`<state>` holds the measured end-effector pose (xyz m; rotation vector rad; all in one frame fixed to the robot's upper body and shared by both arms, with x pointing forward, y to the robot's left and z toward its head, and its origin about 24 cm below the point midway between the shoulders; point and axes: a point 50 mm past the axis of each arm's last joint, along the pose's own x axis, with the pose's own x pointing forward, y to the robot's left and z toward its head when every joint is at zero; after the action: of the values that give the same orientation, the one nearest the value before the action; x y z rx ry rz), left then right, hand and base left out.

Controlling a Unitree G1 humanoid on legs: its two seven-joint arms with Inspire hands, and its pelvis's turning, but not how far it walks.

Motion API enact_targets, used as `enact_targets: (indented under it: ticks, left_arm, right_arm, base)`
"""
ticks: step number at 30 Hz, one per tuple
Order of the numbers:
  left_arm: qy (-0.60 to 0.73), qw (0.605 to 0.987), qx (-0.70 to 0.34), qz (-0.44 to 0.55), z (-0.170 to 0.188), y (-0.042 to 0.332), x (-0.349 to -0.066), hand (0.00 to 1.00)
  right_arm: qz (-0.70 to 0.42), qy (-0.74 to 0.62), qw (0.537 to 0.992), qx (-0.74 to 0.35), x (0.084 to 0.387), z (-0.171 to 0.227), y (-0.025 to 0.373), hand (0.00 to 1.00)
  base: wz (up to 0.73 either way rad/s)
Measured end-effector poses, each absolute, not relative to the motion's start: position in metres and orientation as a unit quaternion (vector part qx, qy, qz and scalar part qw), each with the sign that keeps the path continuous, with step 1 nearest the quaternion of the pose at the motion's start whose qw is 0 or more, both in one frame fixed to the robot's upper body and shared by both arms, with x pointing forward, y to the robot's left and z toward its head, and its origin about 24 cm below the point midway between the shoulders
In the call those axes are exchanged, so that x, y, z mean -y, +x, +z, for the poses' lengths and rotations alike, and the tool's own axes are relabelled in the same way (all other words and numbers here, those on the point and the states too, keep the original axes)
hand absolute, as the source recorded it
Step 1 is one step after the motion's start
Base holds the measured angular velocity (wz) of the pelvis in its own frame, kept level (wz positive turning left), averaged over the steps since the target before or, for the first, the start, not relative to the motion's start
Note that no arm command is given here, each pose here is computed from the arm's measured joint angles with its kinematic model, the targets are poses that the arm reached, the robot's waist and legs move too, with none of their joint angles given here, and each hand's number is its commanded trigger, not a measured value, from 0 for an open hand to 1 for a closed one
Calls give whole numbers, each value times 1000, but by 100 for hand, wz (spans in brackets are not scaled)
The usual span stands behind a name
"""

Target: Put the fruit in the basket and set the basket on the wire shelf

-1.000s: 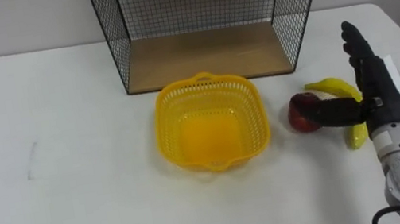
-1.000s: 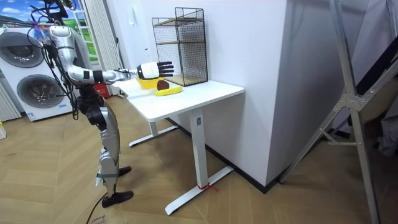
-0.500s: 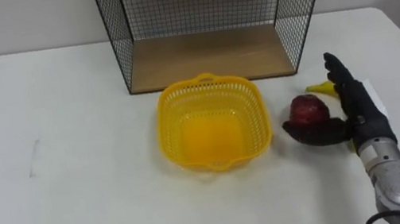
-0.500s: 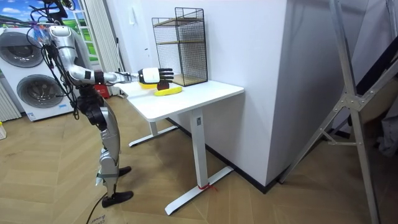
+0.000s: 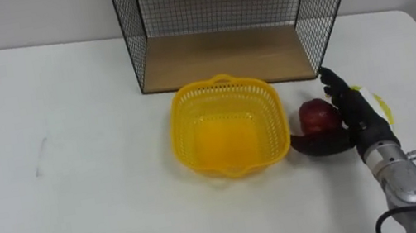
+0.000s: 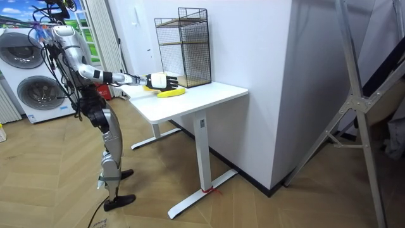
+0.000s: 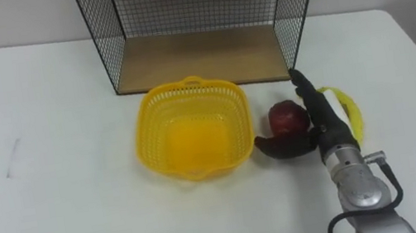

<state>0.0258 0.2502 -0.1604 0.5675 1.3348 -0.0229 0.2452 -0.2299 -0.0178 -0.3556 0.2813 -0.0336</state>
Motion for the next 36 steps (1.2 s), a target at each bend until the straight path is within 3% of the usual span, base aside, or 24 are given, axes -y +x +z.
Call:
enact_targets:
  ticks: [13, 14, 15, 16, 36]
  left_arm:
    - [249, 735, -630, -21, -162, 16, -249, 0]
    - [245, 734, -633, -20, -162, 14, -250, 0]
    - [242, 731, -637, -19, -162, 13, -251, 0]
    - [240, 730, -640, -19, -162, 13, -251, 0]
    - [244, 736, -631, -17, -161, 24, -252, 0]
  right_arm:
    - [20, -211, 961, -179, 241, -30, 247, 0]
    - [23, -216, 959, -183, 241, -31, 248, 59]
    - [27, -229, 955, -186, 242, -32, 249, 76]
    - [29, -232, 954, -187, 242, -32, 249, 100]
    - [-17, -274, 942, -195, 263, -27, 257, 100]
  base:
    - [5]
    - [0]
    - [0]
    - [0]
    - [3]
